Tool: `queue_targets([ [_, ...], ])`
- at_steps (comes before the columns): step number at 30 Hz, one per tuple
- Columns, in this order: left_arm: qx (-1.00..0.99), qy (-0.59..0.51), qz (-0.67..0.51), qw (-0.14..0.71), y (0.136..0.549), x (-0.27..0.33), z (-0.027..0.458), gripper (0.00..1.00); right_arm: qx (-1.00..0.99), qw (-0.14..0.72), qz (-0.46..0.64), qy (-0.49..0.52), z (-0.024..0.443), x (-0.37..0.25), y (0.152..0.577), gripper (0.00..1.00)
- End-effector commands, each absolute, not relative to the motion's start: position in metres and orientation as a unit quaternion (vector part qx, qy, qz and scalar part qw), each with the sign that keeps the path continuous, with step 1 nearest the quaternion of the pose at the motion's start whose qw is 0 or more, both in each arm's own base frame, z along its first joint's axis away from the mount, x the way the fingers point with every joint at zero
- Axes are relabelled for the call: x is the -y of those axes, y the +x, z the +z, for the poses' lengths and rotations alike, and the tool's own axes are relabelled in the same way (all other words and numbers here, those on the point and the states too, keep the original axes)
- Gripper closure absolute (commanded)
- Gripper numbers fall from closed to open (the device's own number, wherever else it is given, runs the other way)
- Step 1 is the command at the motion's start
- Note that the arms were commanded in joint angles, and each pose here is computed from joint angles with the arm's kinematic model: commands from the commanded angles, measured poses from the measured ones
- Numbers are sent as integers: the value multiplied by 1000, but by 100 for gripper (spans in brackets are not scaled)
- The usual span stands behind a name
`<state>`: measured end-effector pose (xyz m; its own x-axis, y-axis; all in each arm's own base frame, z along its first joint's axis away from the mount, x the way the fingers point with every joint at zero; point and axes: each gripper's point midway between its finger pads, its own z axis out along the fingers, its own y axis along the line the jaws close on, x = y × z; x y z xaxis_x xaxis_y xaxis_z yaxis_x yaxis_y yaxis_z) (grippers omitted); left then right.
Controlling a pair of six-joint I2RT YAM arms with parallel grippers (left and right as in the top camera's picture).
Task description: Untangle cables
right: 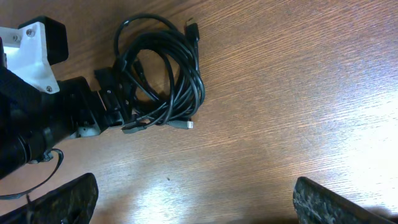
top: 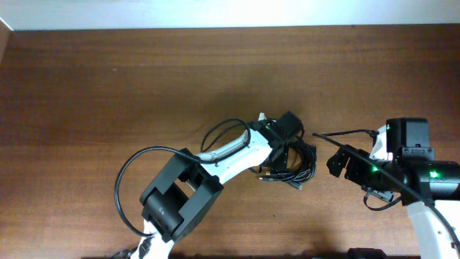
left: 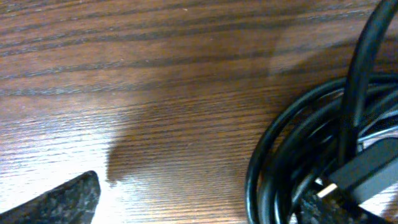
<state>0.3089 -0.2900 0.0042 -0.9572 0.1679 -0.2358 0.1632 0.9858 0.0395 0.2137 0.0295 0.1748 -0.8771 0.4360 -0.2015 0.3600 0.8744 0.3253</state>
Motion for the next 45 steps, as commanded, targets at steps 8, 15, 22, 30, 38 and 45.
queue_targets([
  [8, -991, 73, 16, 113, 310, 288, -6, 100, -957, 139, 142, 211, 177, -29, 214, 1],
  [15, -993, 73, 16, 96, 309, 289, 10, 100, -958, 140, 137, 211, 177, -27, 215, 1],
  [22, -991, 86, 15, 99, 318, 301, 79, 100, -958, 142, 128, 213, 176, -24, 214, 1],
  [30, -991, 88, -11, 101, 316, 311, 108, 100, -964, 143, 124, 189, 176, -24, 213, 1],
  [38, -983, 114, -43, 140, 314, 310, 153, 100, -963, 143, 128, 189, 176, -26, 214, 1],
  [45, -961, 156, -111, 197, 311, 297, 226, 100, -954, 161, 211, 140, 189, -54, 225, 1],
])
